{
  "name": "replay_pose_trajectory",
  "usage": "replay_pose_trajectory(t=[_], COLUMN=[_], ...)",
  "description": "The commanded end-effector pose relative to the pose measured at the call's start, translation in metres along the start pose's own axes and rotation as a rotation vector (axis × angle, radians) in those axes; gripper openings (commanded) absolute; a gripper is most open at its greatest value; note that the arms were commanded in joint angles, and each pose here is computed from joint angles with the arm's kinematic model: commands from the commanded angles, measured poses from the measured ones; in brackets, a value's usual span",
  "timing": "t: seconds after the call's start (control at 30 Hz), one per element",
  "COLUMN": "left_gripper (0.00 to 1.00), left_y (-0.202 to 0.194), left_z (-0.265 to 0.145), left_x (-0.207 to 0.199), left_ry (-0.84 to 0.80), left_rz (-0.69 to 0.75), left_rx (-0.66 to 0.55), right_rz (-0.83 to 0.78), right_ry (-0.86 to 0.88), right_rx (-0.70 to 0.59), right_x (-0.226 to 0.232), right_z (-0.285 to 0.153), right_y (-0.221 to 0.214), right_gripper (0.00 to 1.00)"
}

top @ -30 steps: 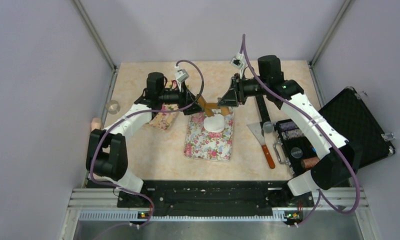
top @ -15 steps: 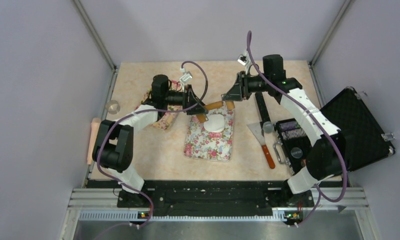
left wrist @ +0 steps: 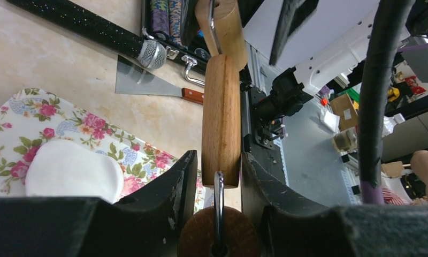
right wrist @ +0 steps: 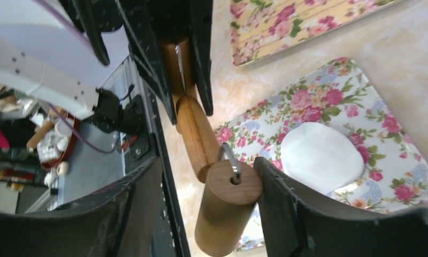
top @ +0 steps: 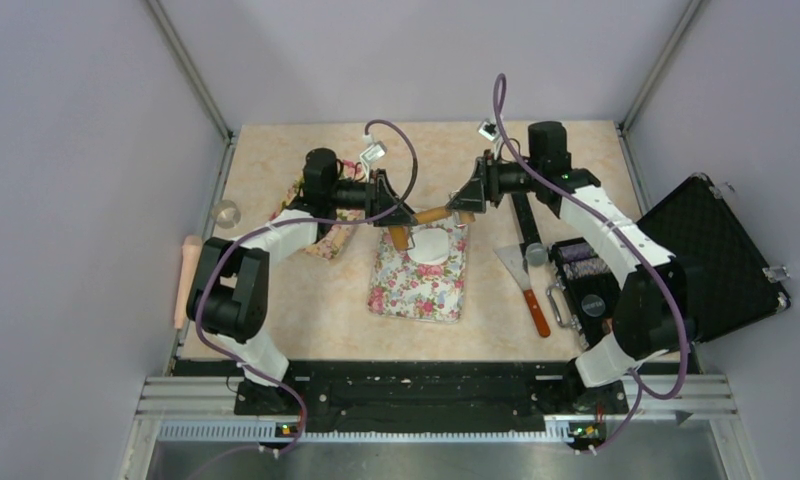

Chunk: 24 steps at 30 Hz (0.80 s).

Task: Roll out the dumpling wrappers from the dough
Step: Pick up the rolling pin from the work surface.

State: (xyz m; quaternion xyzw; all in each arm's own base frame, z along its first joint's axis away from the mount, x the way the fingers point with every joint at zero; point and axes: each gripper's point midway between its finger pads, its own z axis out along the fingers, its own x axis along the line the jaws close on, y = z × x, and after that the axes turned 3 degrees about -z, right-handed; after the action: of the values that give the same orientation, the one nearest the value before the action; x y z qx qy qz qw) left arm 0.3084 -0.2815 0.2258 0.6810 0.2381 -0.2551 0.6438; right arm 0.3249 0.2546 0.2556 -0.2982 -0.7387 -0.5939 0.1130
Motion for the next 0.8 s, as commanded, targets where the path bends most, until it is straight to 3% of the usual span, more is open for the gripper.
replay_pose_trajectory(t=[0.0, 0.3, 0.6, 0.67, 0.77], left_gripper=[0.0, 0.0, 0.0, 0.0, 0.0], left_y=[0.01, 0.006, 0.006, 0.006, 0.007], left_z=[0.0, 0.002, 0.002, 0.003, 0.002], left_x=[-0.005, 0.0, 0.0, 0.0, 0.0], left_ry=[-0.008, -0.002, 0.002, 0.004, 0.006], left_rz=[0.032, 0.015, 0.016, 0.014, 0.015], left_rx=[-0.016, -0.016, -0.019, -0.02, -0.021], right_rz=[-0.09, -0.069, -0.068, -0.07, -0.085], right_ry=[0.159, 0.224, 0.215, 0.215, 0.208], right_rx=[-0.006, 0.028, 0.065, 0.07, 0.085], right_x=[0.03, 0.041, 0.04, 0.041, 0.042], right_z=[0.002, 0.03, 0.043, 0.042, 0.043], right_y=[-0.006, -0.025, -0.036, -0.037, -0.037], right_gripper=[0.65, 0.65, 0.51, 0.4, 0.0])
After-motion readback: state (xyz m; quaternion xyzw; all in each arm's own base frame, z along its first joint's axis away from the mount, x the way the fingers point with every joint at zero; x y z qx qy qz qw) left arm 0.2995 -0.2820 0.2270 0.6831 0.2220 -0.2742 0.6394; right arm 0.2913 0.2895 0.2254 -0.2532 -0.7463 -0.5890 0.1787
